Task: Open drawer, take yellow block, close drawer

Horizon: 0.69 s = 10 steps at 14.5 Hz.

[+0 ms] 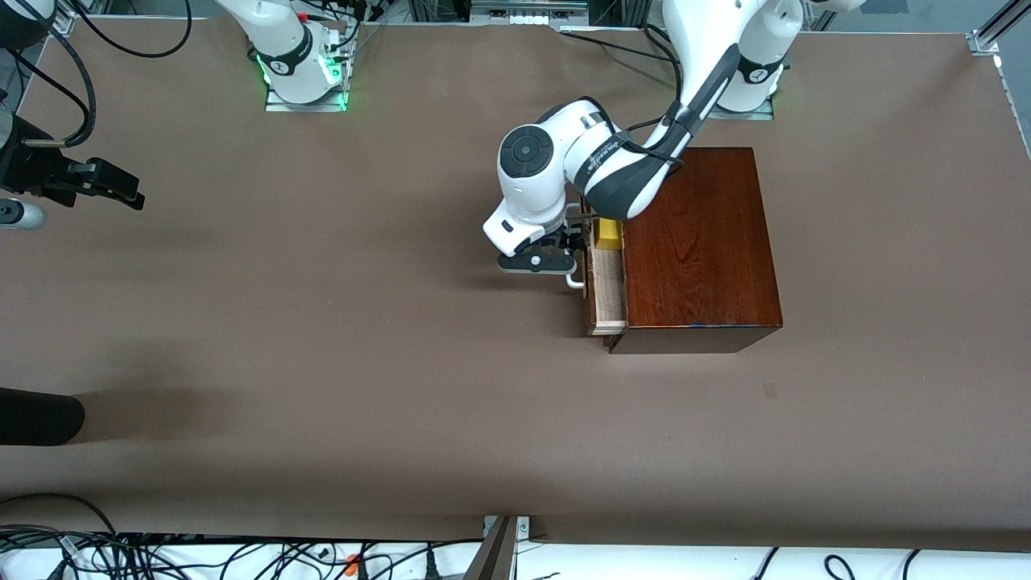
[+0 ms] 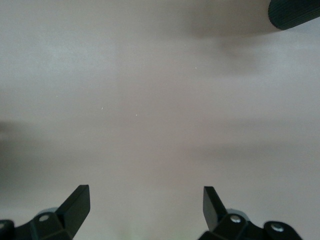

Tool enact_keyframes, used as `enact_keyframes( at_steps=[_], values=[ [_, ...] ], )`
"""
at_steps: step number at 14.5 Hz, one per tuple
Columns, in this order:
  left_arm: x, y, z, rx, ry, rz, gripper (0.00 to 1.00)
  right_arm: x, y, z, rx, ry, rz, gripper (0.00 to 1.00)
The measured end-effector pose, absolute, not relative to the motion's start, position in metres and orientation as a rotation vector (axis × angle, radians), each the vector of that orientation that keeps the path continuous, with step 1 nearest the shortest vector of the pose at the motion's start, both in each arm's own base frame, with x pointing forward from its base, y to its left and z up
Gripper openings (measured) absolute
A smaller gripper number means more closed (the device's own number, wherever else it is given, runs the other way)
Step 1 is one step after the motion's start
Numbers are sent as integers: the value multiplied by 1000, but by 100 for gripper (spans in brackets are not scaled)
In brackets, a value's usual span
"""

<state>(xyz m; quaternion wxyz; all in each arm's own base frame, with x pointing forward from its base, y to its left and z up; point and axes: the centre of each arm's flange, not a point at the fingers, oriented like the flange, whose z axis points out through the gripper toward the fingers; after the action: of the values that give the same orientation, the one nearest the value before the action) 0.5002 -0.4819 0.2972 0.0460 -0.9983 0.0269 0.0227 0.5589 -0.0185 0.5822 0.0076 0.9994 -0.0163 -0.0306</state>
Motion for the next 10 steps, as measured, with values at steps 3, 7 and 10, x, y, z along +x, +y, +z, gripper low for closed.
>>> enact_keyframes(
  at_steps=[3, 7, 10],
  values=[
    [496, -488, 297, -3047, 103, 67, 100, 559, -18, 582, 3124, -51, -96, 100],
    [494, -491, 298, -3048, 115, 64, 100, 559, -18, 582, 3124, -51, -96, 100],
    [495, -492, 298, -3049, 116, 63, 100, 559, -18, 582, 3124, -51, -96, 100]
  ],
)
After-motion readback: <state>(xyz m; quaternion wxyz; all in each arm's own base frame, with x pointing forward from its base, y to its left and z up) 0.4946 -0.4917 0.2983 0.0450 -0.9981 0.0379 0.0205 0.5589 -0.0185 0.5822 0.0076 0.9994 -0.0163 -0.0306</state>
